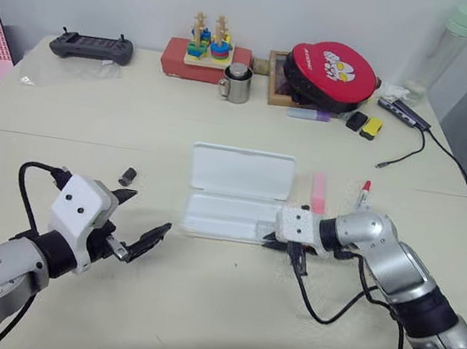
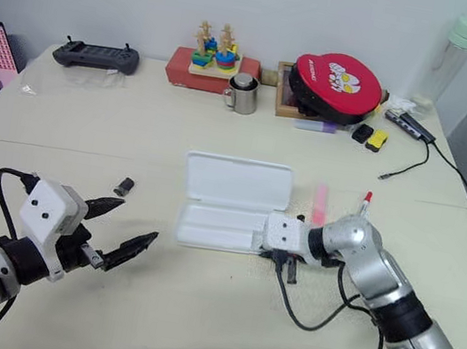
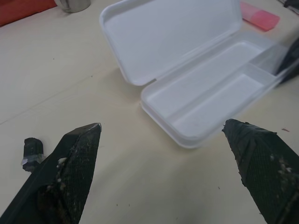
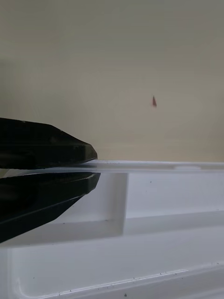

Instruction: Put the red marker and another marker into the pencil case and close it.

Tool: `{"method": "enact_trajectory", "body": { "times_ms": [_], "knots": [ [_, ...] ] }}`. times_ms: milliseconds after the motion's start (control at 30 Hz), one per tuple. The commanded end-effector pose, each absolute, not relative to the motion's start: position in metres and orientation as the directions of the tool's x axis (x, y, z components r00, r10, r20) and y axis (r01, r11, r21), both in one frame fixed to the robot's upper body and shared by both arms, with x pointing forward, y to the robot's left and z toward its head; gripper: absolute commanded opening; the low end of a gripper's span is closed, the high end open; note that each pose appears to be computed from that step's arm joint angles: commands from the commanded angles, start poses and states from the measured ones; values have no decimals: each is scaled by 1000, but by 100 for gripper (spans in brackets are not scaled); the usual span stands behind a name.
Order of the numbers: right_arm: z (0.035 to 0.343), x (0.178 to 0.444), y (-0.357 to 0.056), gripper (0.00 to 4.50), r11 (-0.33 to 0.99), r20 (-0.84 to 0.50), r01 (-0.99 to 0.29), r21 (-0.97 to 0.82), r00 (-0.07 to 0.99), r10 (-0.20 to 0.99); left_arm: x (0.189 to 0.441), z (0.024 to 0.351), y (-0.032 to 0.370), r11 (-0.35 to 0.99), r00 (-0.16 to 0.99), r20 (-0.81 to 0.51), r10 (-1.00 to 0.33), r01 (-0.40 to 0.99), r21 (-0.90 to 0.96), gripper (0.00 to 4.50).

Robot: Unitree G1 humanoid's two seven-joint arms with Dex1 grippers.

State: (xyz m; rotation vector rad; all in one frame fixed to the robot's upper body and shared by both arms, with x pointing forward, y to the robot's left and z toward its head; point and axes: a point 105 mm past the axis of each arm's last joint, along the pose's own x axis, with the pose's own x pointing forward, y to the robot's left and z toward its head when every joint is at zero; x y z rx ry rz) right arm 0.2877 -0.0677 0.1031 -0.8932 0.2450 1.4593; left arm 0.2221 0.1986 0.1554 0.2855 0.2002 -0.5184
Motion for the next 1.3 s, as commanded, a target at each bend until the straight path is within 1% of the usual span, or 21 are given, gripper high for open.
{"method": "enact_trajectory", "body": {
  "times_ms": [33, 167, 267, 367, 733, 933, 1000, 1033, 1067, 1167, 1267, 1300],
  "knots": [
    [115, 279, -66, 2, -131, -609, -904, -408, 162, 776, 222, 156, 200, 826, 853, -249, -459, 513, 234, 450],
    [115, 277, -66, 2, -110, -604, -903, -415, 183, 776, 223, 156, 203, 824, 851, -254, -460, 515, 235, 450],
    [115, 274, -67, 2, -119, -611, -902, -415, 180, 771, 223, 155, 204, 817, 844, -266, -466, 526, 237, 450],
    [109, 270, -73, 2, -162, -645, -892, -423, 170, 745, 225, 156, 205, 808, 837, -272, -474, 537, 242, 450],
    [93, 254, -88, 2, -205, -712, -911, -358, 124, 691, 224, 157, 206, 787, 817, -296, -496, 566, 246, 450],
    [93, 245, -85, 2, -232, -712, -911, -342, 90, 696, 224, 158, 207, 782, 813, -304, -497, 572, 250, 450],
    [92, 244, -86, 53, -235, -716, -912, -336, 85, 693, 224, 158, 208, 781, 812, -308, -495, 572, 253, 450],
    [91, 243, -87, 63, -239, -719, -913, -332, 81, 691, 224, 158, 208, 779, 811, -309, -497, 574, 253, 450],
    [90, 243, -87, 83, -241, -720, -913, -330, 78, 690, 224, 158, 207, 778, 810, -309, -499, 576, 252, 450],
    [90, 250, -85, 150, -210, -706, -904, -372, 129, 697, 224, 158, 205, 777, 808, -306, -503, 579, 250, 450],
    [93, 252, -85, 240, -190, -698, -909, -371, 138, 703, 224, 158, 205, 775, 806, -305, -507, 581, 248, 450],
    [97, 253, -85, 260, -182, -692, -915, -361, 131, 710, 224, 158, 205, 775, 806, -304, -507, 581, 248, 450]
  ]
}}
